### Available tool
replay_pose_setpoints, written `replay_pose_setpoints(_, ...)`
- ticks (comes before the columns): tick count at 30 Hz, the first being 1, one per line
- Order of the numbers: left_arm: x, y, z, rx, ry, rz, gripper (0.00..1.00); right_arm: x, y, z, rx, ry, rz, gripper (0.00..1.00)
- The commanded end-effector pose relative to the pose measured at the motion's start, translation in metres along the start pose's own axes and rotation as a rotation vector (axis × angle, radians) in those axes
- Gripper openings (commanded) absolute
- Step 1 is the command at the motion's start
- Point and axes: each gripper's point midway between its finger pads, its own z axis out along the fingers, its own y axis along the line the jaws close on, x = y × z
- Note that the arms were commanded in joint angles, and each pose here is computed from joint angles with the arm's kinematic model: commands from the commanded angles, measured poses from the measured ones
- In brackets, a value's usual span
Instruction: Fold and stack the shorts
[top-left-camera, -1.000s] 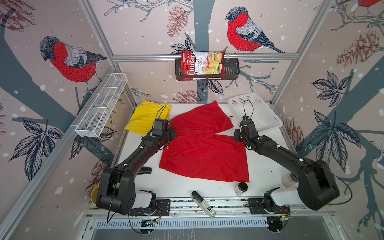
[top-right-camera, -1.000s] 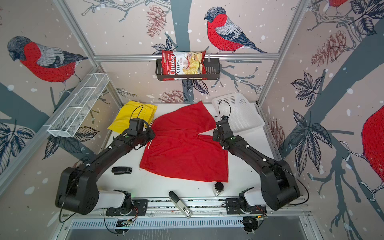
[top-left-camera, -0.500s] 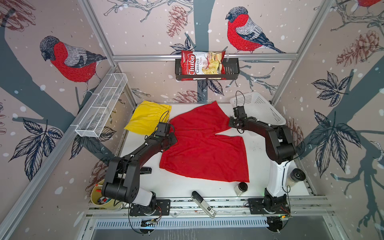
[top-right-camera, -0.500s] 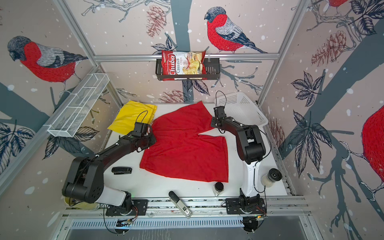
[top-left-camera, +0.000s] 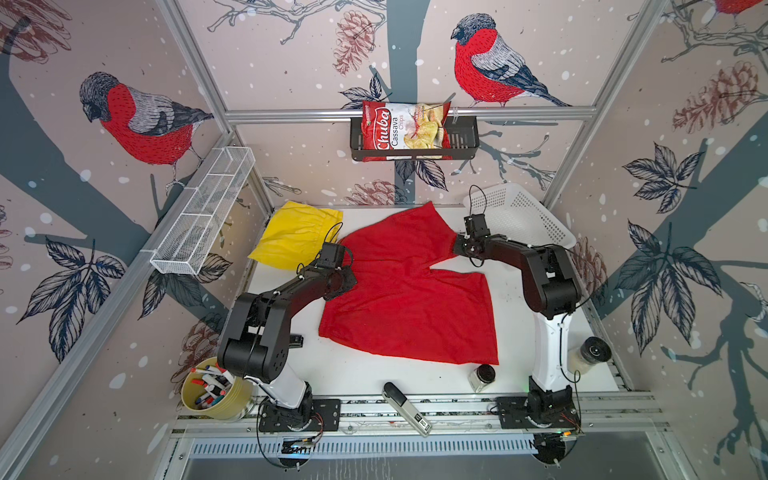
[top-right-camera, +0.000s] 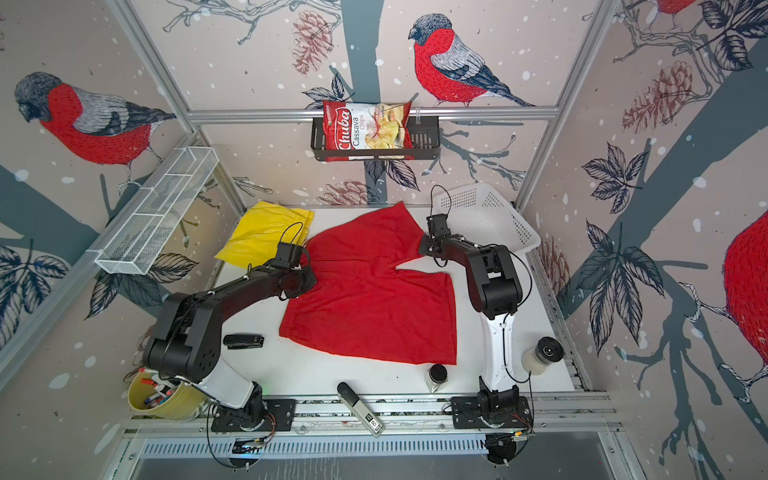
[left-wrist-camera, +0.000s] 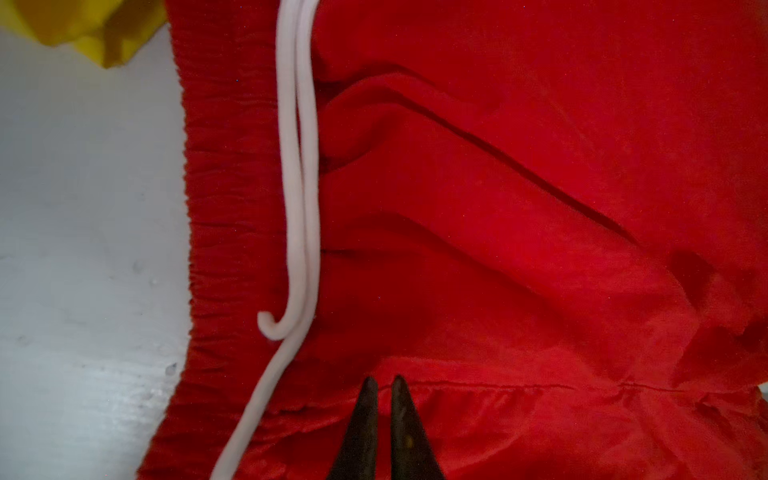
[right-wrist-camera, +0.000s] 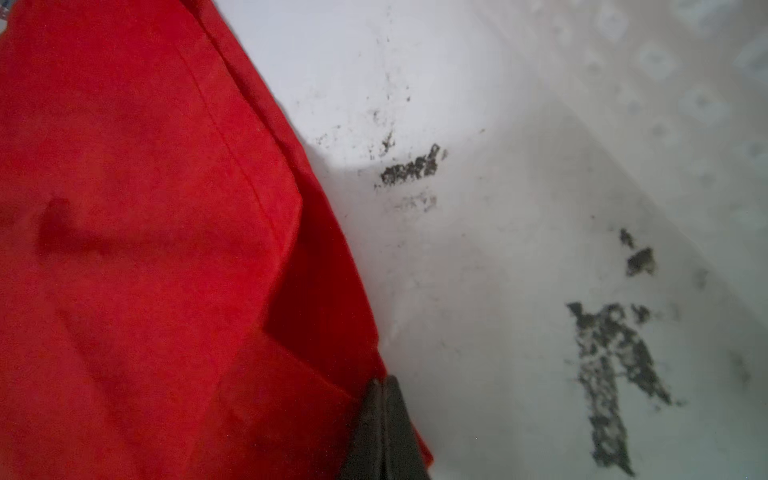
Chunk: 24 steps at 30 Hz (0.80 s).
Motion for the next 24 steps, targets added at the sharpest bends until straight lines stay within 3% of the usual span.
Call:
replay_pose_setpoints(1, -0.004, 0.004, 0.003, -0.021, -0.019, 0.003, 0.11, 0.003, -0.013, -0.016, 0.062, -0.005, 0.004, 0.0)
replay_pose_setpoints(8, 0.009, 0.029, 0.018, -0.08, 0.02, -0.046, 0.09, 0.0, -0.04, -0.065, 0.188, -0.098, -0.028, 0.0)
replay_pose_setpoints(13, 0.01, 0.036, 0.018, -0.081, 0.022, -0.059, 0.08, 0.013, -0.037, -0.065, 0.182, -0.082, -0.059, 0.02)
replay_pose_setpoints(18, 0.009, 0.036, 0.018, -0.083, 0.02, -0.055, 0.08, 0.01, -0.007, -0.046, 0.132, -0.061, -0.096, 0.44)
replay_pose_setpoints(24, 0.016, 0.041, 0.026, -0.089, 0.047, -0.059, 0.08, -0.001, 0.013, -0.016, 0.098, -0.042, -0.091, 0.52)
